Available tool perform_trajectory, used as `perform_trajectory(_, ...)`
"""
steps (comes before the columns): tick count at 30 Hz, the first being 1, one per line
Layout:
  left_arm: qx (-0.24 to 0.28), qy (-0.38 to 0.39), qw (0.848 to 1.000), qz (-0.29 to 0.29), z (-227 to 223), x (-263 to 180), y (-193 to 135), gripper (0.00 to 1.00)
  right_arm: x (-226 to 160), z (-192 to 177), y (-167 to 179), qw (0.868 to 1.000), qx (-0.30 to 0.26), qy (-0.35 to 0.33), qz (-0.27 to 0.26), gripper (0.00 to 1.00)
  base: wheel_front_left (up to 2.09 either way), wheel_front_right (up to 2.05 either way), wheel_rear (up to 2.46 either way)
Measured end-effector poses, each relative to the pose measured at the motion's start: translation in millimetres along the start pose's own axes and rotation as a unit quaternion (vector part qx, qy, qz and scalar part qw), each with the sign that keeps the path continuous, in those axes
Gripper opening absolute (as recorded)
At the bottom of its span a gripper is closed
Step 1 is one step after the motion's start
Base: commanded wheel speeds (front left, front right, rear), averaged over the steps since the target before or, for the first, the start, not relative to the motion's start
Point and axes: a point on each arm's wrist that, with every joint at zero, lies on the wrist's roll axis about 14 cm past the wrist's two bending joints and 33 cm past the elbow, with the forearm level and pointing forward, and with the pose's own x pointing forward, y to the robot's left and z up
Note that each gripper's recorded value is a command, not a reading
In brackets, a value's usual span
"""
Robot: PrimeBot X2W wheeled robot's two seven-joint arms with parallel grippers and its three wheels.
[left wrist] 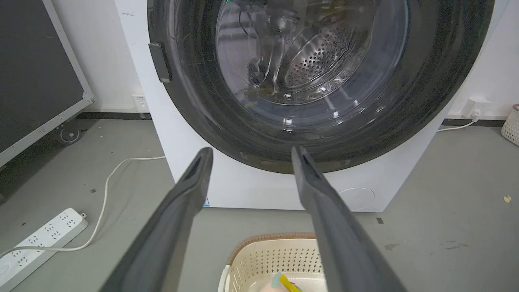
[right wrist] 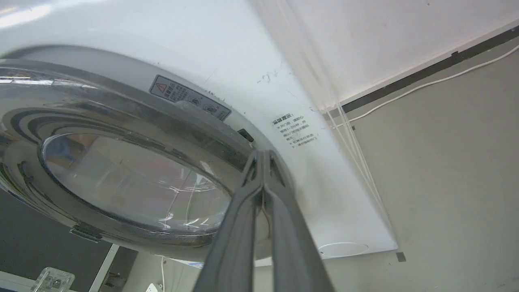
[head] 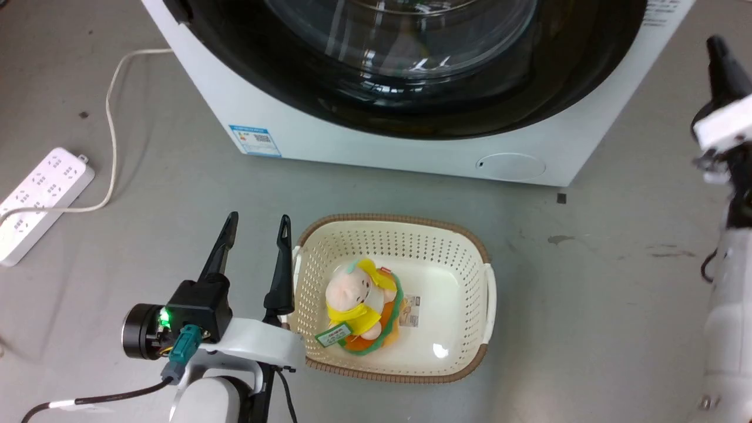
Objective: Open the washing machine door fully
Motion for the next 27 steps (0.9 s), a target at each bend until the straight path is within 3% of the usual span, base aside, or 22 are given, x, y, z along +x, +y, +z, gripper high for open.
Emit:
perform_trajectory(12, -0.002, 0.002, 1.0, 0.014, -6.8, 4.5, 6.9, 1.0, 50.8, -9.1, 1.5, 0.994, 0.084, 0.065, -0.012, 0.0, 0.0, 0.0, 0.0)
perform_trajectory(21, 0.0, 0.006, 1.0, 0.021, -13.5, 6.9, 10.5, 1.0, 78.6, -33.7, 14.2, 0.978, 0.141, 0.155, -0.003, 0.0, 0.0, 0.0, 0.0)
perform_trajectory(27, 0.0, 0.001, 1.0, 0.029, -13.3, 10.6, 14.8, 1.0, 94.6, -32.3, 24.3, 0.969, 0.174, 0.172, 0.01, 0.0, 0.0, 0.0, 0.0)
